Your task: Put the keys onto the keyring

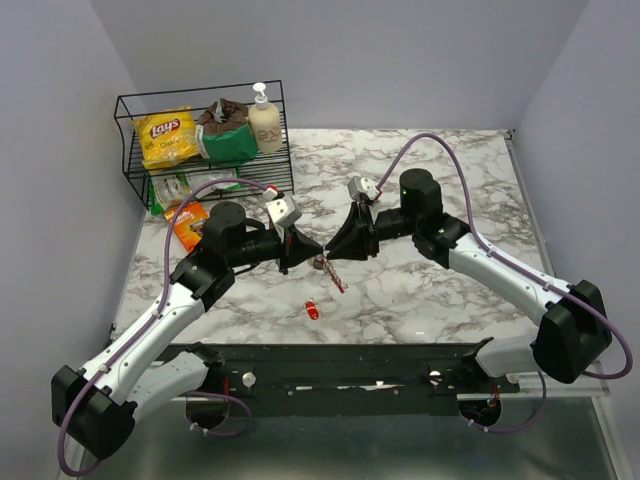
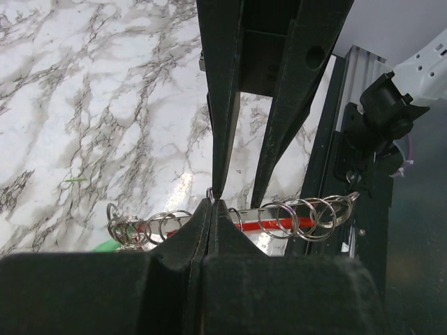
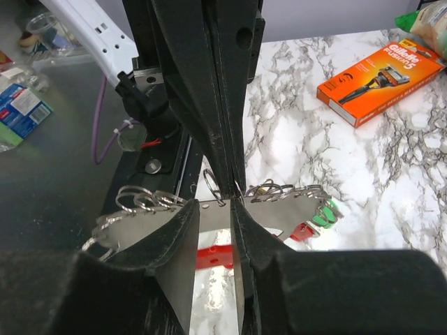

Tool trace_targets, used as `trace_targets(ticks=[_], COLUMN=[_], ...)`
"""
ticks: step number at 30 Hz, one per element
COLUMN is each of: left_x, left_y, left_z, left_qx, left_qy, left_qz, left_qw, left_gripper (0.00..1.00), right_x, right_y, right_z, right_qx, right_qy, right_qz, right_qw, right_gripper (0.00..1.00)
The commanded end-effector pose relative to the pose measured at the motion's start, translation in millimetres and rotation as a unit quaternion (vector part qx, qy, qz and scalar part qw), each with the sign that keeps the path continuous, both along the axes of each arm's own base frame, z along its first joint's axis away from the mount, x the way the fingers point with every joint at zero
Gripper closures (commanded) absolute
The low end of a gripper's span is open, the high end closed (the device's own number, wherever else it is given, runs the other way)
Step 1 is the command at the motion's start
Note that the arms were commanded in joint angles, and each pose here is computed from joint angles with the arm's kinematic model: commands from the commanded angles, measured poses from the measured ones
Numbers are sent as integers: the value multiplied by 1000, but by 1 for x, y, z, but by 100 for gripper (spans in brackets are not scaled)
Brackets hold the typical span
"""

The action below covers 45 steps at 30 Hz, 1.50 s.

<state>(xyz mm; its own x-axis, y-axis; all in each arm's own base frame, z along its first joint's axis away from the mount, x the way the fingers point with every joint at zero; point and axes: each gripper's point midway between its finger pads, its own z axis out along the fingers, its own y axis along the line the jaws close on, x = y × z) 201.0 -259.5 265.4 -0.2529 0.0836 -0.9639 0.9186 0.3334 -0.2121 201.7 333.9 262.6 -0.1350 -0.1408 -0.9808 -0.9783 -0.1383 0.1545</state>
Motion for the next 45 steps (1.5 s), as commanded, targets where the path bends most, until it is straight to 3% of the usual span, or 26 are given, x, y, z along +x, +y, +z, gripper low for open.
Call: trace_targets(ticks=[1,11,27,39,45], left_x=[-13,-12,-14,-15,-18], left_y=[-7,-5,-7,-7,-7], left_z=[13,5,-14,-1,5], left_qx=[-23,-4,32,12,2], left_qy=[-16,-12,12,-15,-23], left_qz=[-42,-35,-41,-37,-40], left_qw=[999,999,999,999,999], left_gripper=[100,100,100,100,100], right_x=[3,11,17,0,-3], right_y=[4,1,-2,-4,-3], right_z=[-3,-3,-2,-11,-12], right_qx=[2,-5,-10,-9,-7], right_qy=[-3,-15,-28,-16,-13], right_qz=[-3,-32,-55,-13,2], right_qw=[1000,999,998,1000,1000], right_gripper=[66,52,50,48,52])
